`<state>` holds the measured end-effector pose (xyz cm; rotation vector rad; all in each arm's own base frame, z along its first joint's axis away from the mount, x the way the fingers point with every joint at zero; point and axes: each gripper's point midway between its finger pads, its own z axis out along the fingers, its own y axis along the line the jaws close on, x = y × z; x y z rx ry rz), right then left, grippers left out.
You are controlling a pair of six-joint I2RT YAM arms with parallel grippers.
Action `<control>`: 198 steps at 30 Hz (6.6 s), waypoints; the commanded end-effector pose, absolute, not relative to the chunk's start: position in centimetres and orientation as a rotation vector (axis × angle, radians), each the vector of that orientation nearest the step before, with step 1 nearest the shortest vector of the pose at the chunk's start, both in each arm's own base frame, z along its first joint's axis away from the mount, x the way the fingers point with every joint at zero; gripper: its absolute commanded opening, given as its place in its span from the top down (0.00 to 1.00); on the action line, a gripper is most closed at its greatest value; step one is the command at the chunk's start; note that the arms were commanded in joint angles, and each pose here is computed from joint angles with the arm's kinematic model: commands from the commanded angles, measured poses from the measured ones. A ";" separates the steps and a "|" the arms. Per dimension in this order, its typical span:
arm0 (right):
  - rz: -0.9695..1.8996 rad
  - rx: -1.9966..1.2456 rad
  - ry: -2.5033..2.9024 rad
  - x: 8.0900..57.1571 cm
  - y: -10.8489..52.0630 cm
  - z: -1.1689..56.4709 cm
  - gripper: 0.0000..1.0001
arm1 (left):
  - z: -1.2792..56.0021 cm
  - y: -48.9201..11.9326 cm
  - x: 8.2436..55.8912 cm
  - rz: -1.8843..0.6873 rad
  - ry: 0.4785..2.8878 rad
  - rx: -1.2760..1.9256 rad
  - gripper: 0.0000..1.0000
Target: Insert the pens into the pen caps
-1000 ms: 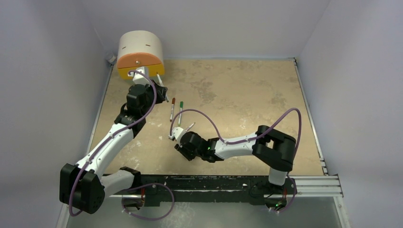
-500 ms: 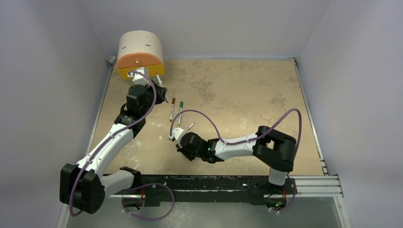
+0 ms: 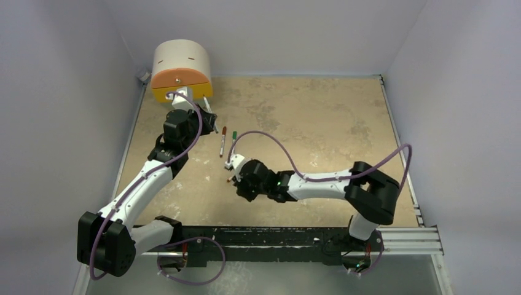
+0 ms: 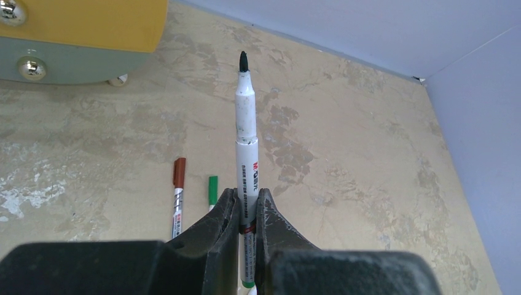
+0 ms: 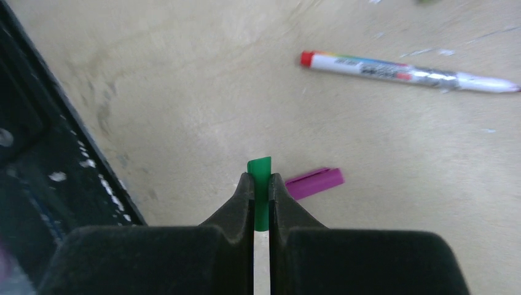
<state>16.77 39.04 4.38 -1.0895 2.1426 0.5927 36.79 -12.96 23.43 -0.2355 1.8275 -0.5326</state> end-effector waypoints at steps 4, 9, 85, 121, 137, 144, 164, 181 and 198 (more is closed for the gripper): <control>1.039 -0.565 2.056 23.1 38.5 18.5 1.00 | 26.4 -13.4 36.9 -0.597 1.752 -0.215 1.00; 1.178 -0.300 1.849 26.7 35.2 25.8 1.00 | 26.8 -15.3 36.5 -0.724 1.715 -0.164 1.00; 1.217 -0.145 1.352 32.5 30.8 39.9 1.00 | 32.3 -29.4 26.3 -1.373 1.399 0.491 1.00; 1.232 -0.136 1.332 31.6 30.1 40.1 1.00 | 33.8 -29.2 26.7 -1.362 1.349 0.463 1.00; 1.187 -0.158 1.268 31.9 29.7 43.4 1.00 | 32.9 -29.3 26.3 -1.362 1.372 0.491 1.00; 1.188 -0.178 1.287 32.2 30.3 42.6 1.00 | 33.0 -29.4 26.3 -1.366 1.370 0.494 1.00; 1.206 -0.183 1.283 32.0 30.4 42.4 1.00 | 32.8 -29.4 26.5 -1.358 1.378 0.493 1.00; 1.200 -0.177 1.254 31.8 30.0 43.5 1.00 | 32.7 -29.4 26.6 -1.354 1.381 0.487 1.00; 1.242 -0.169 1.290 31.7 30.5 41.7 1.00 | 33.6 -29.5 26.8 -1.353 1.358 0.491 1.00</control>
